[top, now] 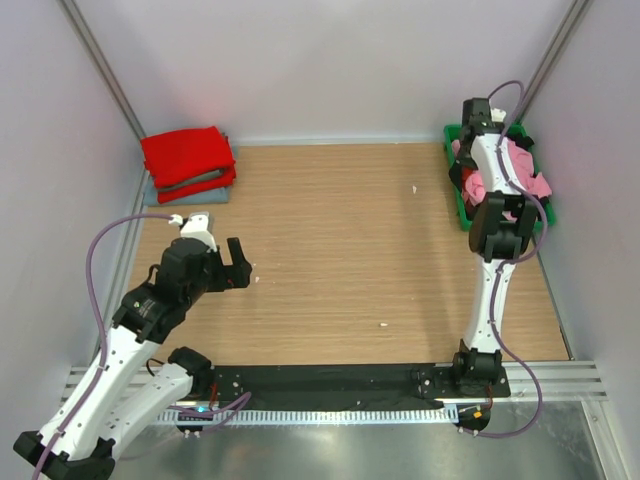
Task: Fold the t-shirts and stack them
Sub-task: Grab the tshirt from the pile, then move the tshirt to the center of the board, then flatten the tshirt out
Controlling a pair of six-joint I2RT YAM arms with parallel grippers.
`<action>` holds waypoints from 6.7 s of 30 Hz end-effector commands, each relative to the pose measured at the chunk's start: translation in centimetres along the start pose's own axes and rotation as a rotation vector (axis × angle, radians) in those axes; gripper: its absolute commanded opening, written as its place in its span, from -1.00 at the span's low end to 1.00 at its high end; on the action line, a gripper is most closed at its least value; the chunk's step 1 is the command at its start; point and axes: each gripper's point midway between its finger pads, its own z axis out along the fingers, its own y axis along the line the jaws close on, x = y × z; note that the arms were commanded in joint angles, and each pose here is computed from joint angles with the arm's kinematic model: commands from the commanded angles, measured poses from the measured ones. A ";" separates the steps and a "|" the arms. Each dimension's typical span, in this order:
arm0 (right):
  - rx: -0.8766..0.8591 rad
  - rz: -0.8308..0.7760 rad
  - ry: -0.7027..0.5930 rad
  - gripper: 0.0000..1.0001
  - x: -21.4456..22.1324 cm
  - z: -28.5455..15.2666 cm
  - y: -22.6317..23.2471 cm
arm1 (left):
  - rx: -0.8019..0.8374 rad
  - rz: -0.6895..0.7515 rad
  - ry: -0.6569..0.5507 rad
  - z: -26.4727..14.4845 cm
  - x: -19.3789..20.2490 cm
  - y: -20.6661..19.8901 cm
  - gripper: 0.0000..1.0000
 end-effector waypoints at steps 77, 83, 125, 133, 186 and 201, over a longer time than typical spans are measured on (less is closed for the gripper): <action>-0.546 -0.261 -0.011 1.00 26.1 -30.6 -1.0 | 0.027 -0.054 0.157 21.3 4.3 -15.1 -1.00; -0.508 -0.261 -0.018 1.00 25.5 -30.2 -0.9 | -0.041 -0.074 0.048 16.2 -0.9 -11.5 -1.00; -0.159 -0.085 0.083 0.68 19.8 -13.9 0.8 | -0.147 -0.350 0.070 4.8 9.2 2.3 -1.00; -0.133 -0.070 0.096 0.54 18.3 -11.7 0.4 | -0.150 -0.338 0.071 5.0 9.2 2.4 -1.00; -1.077 0.131 -1.126 -0.97 11.1 -64.2 -21.5 | 0.543 -0.029 -0.849 -35.4 -20.2 -4.2 -1.00; -0.729 0.259 -1.086 -0.97 3.7 -58.5 -21.7 | 0.520 0.081 -0.825 -30.6 -28.3 -10.3 -1.00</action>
